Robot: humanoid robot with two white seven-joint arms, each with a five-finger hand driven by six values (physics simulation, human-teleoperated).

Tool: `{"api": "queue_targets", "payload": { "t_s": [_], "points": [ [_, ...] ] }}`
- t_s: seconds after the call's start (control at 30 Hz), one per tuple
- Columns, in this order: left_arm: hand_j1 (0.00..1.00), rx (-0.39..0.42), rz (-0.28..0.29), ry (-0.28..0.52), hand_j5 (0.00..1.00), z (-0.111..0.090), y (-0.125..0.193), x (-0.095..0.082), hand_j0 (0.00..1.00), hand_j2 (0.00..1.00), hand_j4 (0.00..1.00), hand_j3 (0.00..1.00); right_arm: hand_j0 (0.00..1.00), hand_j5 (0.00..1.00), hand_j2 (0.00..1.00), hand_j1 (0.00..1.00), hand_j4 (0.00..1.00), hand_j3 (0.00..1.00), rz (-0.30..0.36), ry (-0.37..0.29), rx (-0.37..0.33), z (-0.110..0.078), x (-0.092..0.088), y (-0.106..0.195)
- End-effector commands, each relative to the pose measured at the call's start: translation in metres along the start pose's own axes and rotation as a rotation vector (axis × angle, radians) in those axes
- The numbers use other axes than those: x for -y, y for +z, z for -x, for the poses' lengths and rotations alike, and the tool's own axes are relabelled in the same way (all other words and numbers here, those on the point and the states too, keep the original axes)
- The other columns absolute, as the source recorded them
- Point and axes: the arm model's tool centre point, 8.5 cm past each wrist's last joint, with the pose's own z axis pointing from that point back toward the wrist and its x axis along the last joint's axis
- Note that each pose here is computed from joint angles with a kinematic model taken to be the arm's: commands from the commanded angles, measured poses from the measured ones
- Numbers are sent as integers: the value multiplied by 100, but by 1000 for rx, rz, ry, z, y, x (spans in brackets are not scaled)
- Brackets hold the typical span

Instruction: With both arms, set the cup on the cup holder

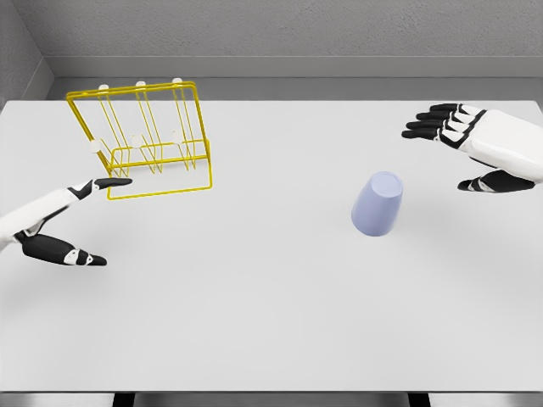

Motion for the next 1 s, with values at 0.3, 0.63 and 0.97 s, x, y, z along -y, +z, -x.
{"api": "queue_targets", "payload": {
  "t_s": [0.3, 0.63, 0.97],
  "points": [
    [100, -1, 0, 6, 100, 1, 0, 1, 100, 100, 100, 100, 100, 100, 100, 100, 100, 100, -143, 6, 31, -8, -3, -13],
    [100, -3, 3, 6, 100, 2, -1, 3, 100, 100, 100, 100, 100, 100, 100, 100, 100, 100, -262, 75, 24, -14, 34, -62],
    [100, -11, 24, -30, 100, 0, -4, 2, 100, 100, 100, 100, 100, 100, 100, 100, 100, 100, -293, 41, 8, -11, 26, -90]
  ]
}}
